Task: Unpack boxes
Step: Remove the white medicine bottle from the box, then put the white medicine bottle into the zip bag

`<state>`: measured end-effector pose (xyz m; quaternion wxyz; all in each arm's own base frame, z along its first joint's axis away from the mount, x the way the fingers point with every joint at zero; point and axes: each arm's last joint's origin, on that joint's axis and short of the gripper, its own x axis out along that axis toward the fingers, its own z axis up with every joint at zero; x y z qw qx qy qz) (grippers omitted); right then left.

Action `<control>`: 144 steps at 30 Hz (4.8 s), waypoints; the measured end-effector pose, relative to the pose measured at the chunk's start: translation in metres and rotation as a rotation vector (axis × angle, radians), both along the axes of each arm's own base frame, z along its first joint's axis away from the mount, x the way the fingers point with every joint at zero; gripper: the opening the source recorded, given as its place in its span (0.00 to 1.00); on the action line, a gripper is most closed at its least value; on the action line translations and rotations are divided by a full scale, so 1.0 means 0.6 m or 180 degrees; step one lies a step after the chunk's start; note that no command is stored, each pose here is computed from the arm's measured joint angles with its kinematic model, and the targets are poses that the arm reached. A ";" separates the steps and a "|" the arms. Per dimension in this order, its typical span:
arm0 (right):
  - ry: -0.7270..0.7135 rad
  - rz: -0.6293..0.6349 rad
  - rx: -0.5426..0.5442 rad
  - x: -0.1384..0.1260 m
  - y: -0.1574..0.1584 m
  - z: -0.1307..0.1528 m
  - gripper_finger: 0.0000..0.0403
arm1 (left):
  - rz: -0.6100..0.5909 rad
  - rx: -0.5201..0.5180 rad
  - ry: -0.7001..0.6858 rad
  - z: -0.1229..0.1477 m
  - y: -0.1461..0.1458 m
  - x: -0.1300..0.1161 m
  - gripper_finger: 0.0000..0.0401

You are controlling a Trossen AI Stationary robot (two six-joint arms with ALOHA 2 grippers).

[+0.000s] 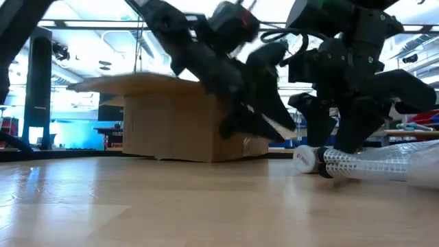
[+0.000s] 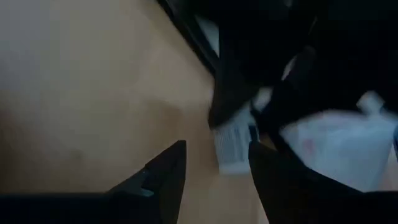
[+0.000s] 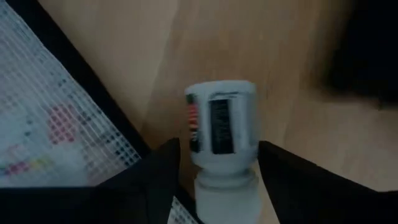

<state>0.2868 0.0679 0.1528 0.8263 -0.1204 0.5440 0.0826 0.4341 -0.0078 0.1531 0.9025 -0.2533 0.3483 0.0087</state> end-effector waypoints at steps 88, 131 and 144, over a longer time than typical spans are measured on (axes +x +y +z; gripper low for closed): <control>-0.0196 -0.0480 0.0548 -0.046 0.039 0.030 0.62 | -0.0944 0.0152 0.0535 0.036 0.003 0.029 0.46; 0.0202 -0.0067 0.0964 -0.043 0.009 0.083 0.00 | -0.0898 0.0301 0.0330 0.129 -0.019 -0.003 0.46; 0.0238 -0.1506 0.1822 -0.122 0.056 0.161 0.12 | -0.0738 -0.0058 0.0277 0.076 -0.087 0.029 0.46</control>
